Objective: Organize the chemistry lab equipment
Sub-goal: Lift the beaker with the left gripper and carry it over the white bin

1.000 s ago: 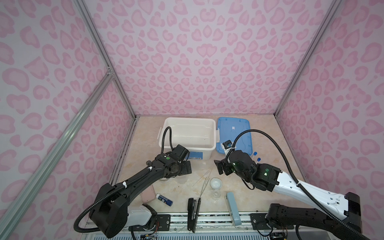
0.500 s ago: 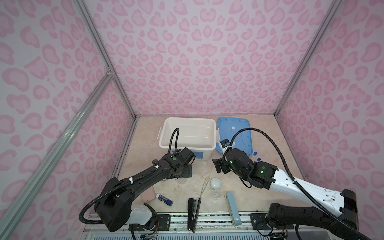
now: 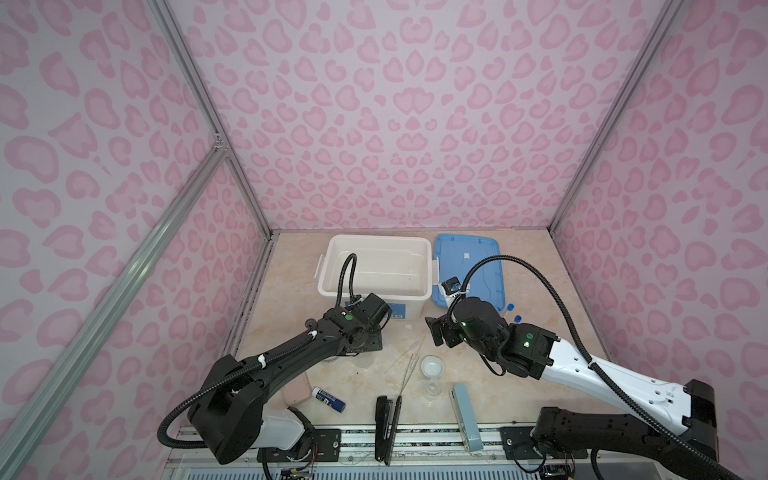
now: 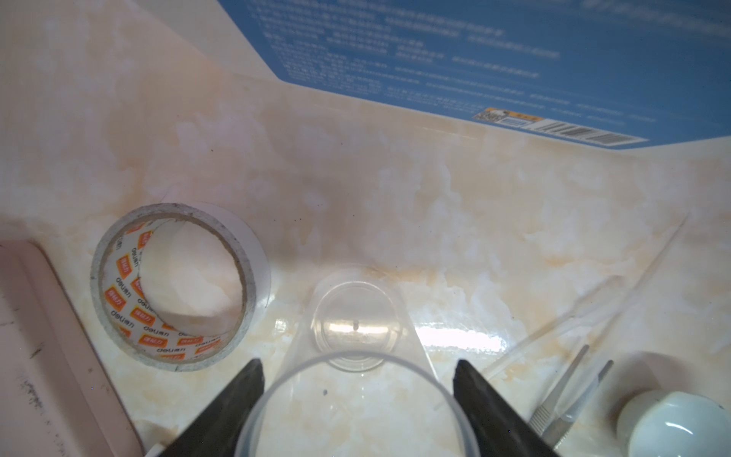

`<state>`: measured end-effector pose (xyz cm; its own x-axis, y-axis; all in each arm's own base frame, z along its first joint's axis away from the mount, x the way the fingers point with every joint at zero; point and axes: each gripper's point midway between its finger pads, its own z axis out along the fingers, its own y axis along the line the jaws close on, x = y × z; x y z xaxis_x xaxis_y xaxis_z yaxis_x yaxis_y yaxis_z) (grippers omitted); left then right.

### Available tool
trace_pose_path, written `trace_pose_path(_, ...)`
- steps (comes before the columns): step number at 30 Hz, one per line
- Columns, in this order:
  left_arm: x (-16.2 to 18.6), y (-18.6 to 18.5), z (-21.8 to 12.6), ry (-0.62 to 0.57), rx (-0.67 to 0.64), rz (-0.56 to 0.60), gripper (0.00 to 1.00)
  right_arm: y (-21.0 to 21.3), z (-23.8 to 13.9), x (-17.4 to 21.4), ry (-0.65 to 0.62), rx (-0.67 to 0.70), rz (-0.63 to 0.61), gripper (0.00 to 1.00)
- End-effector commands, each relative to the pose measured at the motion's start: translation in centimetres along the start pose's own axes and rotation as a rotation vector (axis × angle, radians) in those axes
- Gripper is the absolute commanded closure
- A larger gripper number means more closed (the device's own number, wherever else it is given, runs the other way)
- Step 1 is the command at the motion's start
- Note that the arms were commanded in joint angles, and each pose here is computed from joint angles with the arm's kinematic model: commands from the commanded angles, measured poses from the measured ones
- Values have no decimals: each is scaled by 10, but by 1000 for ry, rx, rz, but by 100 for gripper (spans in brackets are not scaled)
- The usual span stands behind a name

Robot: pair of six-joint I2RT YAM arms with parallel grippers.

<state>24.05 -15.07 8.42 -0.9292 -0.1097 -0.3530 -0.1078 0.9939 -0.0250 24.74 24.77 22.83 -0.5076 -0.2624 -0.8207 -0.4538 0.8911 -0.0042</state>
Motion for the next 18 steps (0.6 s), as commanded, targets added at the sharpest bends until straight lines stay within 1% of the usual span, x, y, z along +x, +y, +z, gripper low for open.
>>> trace_pose_path(1, 1, 8, -4, -6, -26, -13, 26, -1, 0, -3, -14, 10, 3, 3)
trace_pose_path(5, 4, 10, -12, -3, -5, -23, 27, 0, 0, -4, -14, 3, 6, 3)
trace_pose_path(9, 5, 14, -33, -14, 30, -31, 27, 2, -1, -7, -21, -9, 10, 3)
trace_pose_path(13, -5, 17, -71, -62, 81, -27, 30, 8, -6, -17, -55, -51, 31, 3)
trace_pose_path(18, -33, 10, -135, -157, 177, -17, 32, 20, -12, -37, -97, -115, 59, 3)
